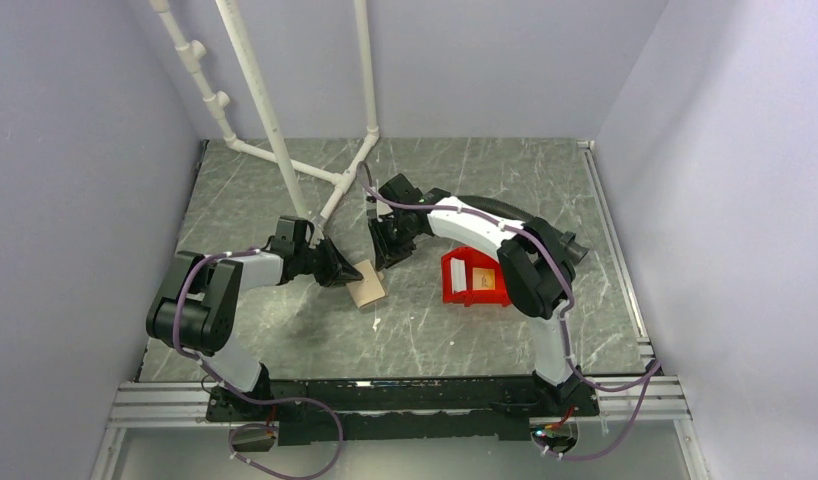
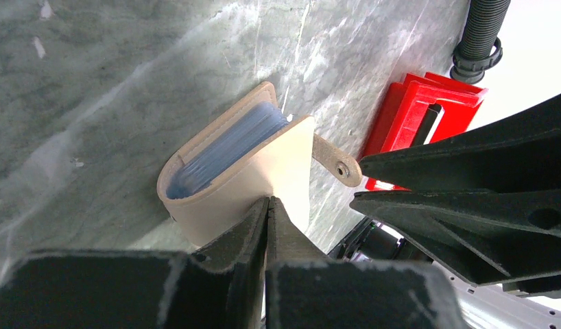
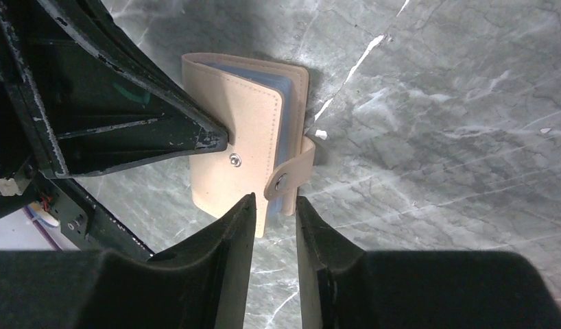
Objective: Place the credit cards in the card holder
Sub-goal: Close the card holder at the center of the board.
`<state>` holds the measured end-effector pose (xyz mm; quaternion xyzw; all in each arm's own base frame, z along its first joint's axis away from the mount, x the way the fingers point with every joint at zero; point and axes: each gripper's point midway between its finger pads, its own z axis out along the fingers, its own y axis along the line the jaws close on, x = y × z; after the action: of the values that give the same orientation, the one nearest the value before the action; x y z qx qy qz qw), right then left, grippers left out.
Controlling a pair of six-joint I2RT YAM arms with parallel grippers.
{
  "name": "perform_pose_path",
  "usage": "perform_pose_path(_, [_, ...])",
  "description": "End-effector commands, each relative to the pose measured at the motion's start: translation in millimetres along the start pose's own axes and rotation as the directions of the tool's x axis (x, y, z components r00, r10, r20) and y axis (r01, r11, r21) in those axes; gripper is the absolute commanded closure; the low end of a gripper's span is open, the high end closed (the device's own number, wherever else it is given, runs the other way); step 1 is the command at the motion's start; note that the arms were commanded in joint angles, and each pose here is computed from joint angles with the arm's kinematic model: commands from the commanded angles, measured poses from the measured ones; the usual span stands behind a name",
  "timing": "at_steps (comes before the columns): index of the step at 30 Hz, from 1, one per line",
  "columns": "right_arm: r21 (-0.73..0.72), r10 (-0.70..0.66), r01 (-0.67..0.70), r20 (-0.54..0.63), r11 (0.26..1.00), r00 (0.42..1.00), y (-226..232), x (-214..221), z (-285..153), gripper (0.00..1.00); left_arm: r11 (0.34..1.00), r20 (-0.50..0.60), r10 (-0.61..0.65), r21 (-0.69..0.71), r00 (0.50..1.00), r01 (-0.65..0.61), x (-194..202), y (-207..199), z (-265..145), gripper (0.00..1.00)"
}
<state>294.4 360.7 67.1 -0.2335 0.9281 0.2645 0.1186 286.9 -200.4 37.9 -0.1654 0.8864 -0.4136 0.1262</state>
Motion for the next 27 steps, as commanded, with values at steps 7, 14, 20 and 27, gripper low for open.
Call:
perform_pose_path(7, [-0.032,-0.037,0.039,0.034,0.999,0.999,18.1,-13.8,-7.8,0.70,0.991,0.040,0.088,-0.105,0.995,-0.083,-2.1,27.6,6.4,0.91])
perform_pose_path(14, [-0.012,-0.036,0.036,0.022,0.999,0.999,11.5,-12.1,-0.1,0.77,0.992,0.036,0.084,-0.096,0.996,-0.080,-1.4,26.3,7.0,0.91])
perform_pose_path(20, [-0.006,-0.027,0.027,0.011,1.000,1.000,8.4,-10.6,6.2,0.82,0.992,0.036,0.083,-0.093,0.996,-0.080,-0.9,25.1,5.9,0.91])
perform_pose_path(27, [-0.007,-0.029,0.029,0.032,1.000,0.999,8.8,-11.1,1.9,1.00,0.993,0.038,0.086,-0.084,0.996,-0.083,-1.2,21.5,4.3,0.91])
